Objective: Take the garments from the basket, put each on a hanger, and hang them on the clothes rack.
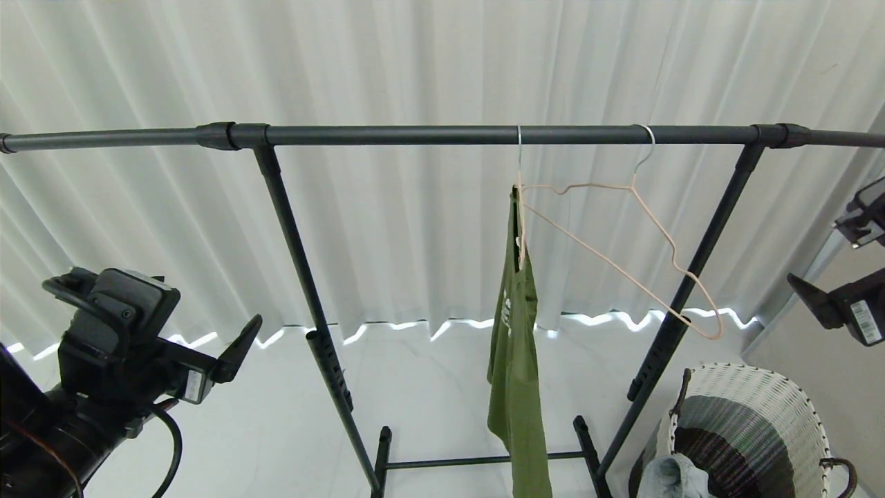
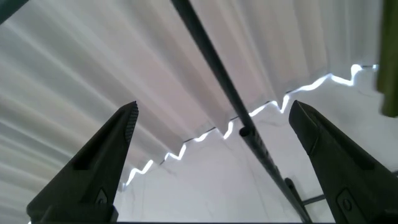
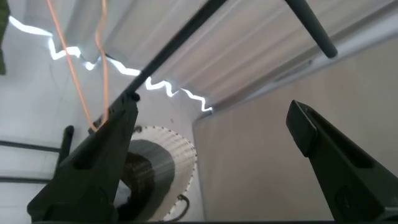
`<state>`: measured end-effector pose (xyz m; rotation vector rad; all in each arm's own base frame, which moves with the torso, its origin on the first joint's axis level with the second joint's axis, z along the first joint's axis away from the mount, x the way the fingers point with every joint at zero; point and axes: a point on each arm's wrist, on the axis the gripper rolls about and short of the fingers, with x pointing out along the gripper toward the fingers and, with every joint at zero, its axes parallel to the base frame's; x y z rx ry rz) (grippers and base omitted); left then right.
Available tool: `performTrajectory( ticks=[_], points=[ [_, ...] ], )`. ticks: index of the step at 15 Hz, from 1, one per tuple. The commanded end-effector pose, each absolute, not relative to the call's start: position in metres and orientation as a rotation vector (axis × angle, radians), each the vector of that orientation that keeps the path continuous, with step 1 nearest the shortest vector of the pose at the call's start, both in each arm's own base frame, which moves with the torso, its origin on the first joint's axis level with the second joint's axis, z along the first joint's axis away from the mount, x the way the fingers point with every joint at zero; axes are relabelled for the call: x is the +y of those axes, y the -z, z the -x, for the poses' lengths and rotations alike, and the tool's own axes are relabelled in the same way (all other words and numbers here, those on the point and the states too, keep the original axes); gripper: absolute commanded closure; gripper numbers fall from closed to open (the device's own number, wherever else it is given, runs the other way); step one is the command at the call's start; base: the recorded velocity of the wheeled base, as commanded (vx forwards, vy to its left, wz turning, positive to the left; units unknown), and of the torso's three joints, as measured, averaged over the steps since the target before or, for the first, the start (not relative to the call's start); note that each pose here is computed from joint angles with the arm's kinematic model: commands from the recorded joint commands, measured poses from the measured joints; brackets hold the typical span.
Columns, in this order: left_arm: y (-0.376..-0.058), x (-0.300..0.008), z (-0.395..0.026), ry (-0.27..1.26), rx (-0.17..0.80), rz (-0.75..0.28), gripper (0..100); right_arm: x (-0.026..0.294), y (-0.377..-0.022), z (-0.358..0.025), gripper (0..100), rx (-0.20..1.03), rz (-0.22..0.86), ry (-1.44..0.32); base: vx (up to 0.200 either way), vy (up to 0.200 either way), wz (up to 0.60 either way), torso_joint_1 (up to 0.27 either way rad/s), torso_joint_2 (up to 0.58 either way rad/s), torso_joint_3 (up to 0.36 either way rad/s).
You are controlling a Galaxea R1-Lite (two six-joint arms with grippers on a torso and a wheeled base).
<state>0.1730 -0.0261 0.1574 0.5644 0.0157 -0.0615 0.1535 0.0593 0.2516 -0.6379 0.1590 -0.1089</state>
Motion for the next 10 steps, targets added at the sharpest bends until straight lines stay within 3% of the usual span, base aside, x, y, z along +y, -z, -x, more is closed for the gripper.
performTrajectory(
  ticks=[1,8,10],
  points=[
    [-0.1589,-0.0228,-0.1704,0.042,0.01,-0.563,0,0.0539,-0.2484,-0.1439,0,0.155,0.638,0.117,0.0,0.0,0.0,0.0,0.0,0.0],
    [-0.1633,-0.0219,-0.1663,0.035,-0.015,-0.558,0,0.0509,-0.2422,-0.1378,0,0.166,0.654,0.118,0.0,0.0,0.0,0.0,0.0,0.0],
    [-0.1628,-0.0217,-0.1645,0.035,-0.015,-0.558,0,0.0503,-0.2402,-0.1366,0,0.17,0.658,0.116,0.0,0.0,0.0,-0.134,0.31,0.188]
  ],
)
